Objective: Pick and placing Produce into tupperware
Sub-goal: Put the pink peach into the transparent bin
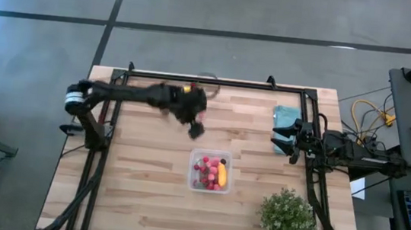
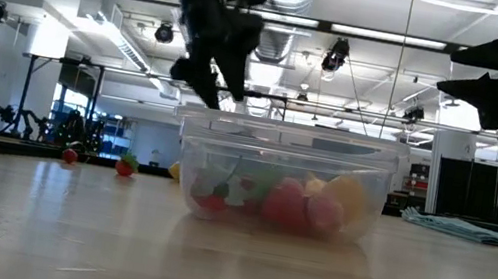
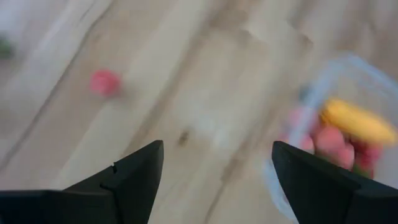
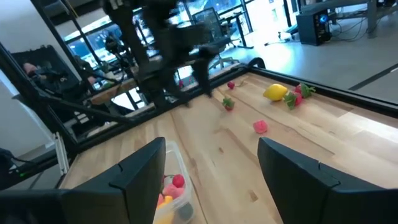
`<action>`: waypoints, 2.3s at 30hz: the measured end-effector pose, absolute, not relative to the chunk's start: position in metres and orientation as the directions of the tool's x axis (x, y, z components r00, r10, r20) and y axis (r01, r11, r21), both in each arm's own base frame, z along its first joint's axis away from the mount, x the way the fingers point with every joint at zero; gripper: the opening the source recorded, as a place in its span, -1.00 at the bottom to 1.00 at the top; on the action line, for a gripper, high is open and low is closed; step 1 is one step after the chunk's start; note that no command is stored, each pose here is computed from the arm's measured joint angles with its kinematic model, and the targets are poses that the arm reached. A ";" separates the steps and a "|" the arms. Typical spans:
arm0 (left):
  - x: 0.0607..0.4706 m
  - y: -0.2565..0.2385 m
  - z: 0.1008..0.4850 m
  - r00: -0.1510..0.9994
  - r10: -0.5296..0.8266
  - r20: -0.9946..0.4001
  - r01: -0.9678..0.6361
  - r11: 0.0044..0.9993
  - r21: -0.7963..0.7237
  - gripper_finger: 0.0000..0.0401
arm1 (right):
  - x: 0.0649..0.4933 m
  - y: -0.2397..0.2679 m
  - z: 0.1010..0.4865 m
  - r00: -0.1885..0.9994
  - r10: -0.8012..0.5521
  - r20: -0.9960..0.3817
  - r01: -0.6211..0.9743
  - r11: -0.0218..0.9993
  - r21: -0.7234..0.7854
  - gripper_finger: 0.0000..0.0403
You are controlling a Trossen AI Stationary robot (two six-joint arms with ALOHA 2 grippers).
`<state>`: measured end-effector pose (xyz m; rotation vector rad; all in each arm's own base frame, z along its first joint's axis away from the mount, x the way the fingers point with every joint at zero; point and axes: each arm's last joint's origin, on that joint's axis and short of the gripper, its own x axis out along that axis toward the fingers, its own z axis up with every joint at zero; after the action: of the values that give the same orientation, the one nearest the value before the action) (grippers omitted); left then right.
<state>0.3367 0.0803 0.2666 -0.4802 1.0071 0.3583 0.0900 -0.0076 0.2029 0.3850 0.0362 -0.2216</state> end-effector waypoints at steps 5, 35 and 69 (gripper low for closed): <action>0.325 0.150 0.241 0.485 -0.041 -0.873 -0.702 0.578 -0.417 0.42 | 0.090 -0.008 0.203 0.975 -0.209 -0.076 0.222 0.903 0.368 0.25; 0.359 0.186 0.177 0.384 0.073 -0.921 -0.811 0.502 -0.299 0.20 | 0.090 -0.008 0.203 0.975 -0.209 -0.076 0.222 0.903 0.368 0.23; 0.369 0.161 0.161 0.285 0.000 -0.959 -0.805 0.544 -0.239 -0.45 | 0.090 -0.008 0.203 0.975 -0.209 -0.076 0.222 0.903 0.369 0.23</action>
<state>0.3689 0.1610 0.1607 -0.8513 1.1681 0.6356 0.0900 -0.0077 0.2030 0.3850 0.0348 -0.2228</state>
